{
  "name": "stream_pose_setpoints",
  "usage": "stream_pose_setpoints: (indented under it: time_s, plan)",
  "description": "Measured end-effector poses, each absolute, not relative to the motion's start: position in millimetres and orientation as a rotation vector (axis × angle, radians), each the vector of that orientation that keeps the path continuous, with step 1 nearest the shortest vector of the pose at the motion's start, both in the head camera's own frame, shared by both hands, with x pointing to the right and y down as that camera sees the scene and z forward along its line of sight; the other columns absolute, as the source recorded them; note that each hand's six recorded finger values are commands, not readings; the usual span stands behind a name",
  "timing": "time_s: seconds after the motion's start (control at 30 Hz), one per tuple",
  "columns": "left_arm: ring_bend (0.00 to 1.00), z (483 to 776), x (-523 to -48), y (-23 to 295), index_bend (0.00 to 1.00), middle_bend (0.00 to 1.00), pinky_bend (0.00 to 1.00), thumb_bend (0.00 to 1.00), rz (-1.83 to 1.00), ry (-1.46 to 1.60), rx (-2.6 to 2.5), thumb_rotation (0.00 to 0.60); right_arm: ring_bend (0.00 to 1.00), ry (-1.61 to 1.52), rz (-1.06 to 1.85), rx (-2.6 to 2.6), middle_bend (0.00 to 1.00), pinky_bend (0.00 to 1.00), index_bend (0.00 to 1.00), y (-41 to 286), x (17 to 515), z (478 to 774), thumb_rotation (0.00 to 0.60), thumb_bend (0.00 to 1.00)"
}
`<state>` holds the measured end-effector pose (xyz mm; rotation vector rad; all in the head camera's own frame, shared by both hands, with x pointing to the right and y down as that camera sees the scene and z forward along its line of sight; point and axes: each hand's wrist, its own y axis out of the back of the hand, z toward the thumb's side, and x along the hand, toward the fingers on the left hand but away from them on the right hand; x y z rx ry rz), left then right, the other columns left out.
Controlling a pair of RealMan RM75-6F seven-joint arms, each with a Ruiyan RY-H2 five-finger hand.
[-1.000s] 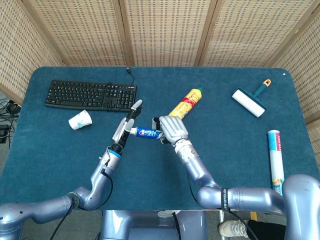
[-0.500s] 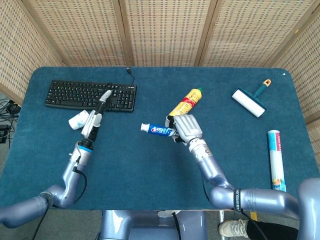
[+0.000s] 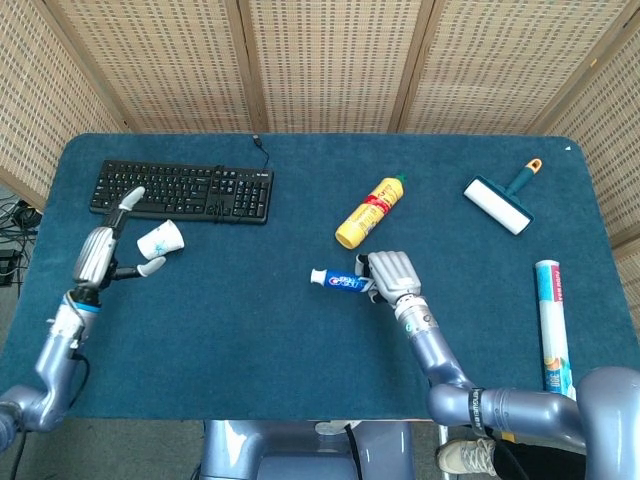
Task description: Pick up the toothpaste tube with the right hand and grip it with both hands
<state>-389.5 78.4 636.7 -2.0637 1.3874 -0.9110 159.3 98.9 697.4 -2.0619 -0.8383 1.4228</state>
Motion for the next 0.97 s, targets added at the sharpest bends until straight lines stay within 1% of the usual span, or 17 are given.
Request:
stream_pose_setpoints:
  time_s: [0.03,0.07,0.2,0.37,0.4,0.47,0.5,0.53,0.57,0.67,0.73,0.87,0.97]
  plan:
    - [0.00,634,-399,82,0.00,0.00,0.00,0.00,-0.937,1.375,-2.034,0.312,0.08,-0.827,1.435,-2.064,0.06,0.06,0.08,103,160,702,0.600,0.04]
    - [0.00,630,-410,86,0.00,0.00,0.00,0.00,-0.965,1.363,-2.000,0.315,0.04,-0.819,1.440,-2.070,0.02,0.02,0.05,105,160,704,0.600,0.01]
    - [0.00,621,-432,97,0.00,0.00,0.00,0.00,-1.016,1.344,-1.941,0.315,0.00,-0.800,1.447,-2.100,0.00,0.00,0.01,111,162,707,0.600,0.00]
    - [0.00,611,-450,111,0.00,0.00,0.00,0.00,-1.082,1.296,-1.881,0.324,0.00,-0.811,1.385,-2.071,0.00,0.00,0.01,108,169,688,0.600,0.00]
    - [0.00,608,-453,115,0.00,0.00,0.00,0.00,-1.096,1.284,-1.866,0.339,0.00,-0.815,1.368,-2.061,0.00,0.00,0.01,107,172,683,0.600,0.00]
    - [0.00,602,-462,124,0.00,0.00,0.00,0.00,-1.136,1.253,-1.833,0.393,0.00,-0.824,1.324,-2.027,0.00,0.00,0.00,105,180,670,0.600,0.00]
    - [0.00,599,-466,128,0.00,0.00,0.00,0.00,-1.154,1.238,-1.818,0.442,0.00,-0.828,1.304,-2.008,0.00,0.00,0.00,104,184,664,0.600,0.00]
    - [0.00,596,-469,132,0.00,0.00,0.00,0.00,-1.173,1.223,-1.803,0.484,0.00,-0.831,1.275,-1.977,0.00,0.00,0.00,103,191,656,0.600,0.00]
    - [0.00,592,-474,138,0.00,0.00,0.00,0.00,-1.198,1.201,-1.780,0.502,0.00,-0.832,1.253,-1.949,0.00,0.00,0.00,102,197,650,0.600,0.00]
    - [0.00,582,-485,151,0.00,0.00,0.00,0.00,-1.260,1.145,-1.714,0.534,0.00,-0.832,1.184,-1.839,0.00,0.00,0.00,104,222,629,0.600,0.00]
    - [0.00,576,-490,160,0.00,0.00,0.00,0.00,-1.292,1.116,-1.666,0.560,0.00,-0.838,1.151,-1.762,0.00,0.00,0.00,111,246,614,0.600,0.00]
    - [0.00,561,-502,183,0.00,0.00,0.00,0.00,-1.342,1.084,-1.573,0.572,0.00,-0.850,1.157,-1.637,0.00,0.00,0.00,135,302,593,0.600,0.00]
    - [0.00,555,-507,199,0.00,0.00,0.00,0.00,-1.362,1.089,-1.557,0.579,0.00,-0.854,1.171,-1.560,0.00,0.00,0.00,152,337,582,0.600,0.00]
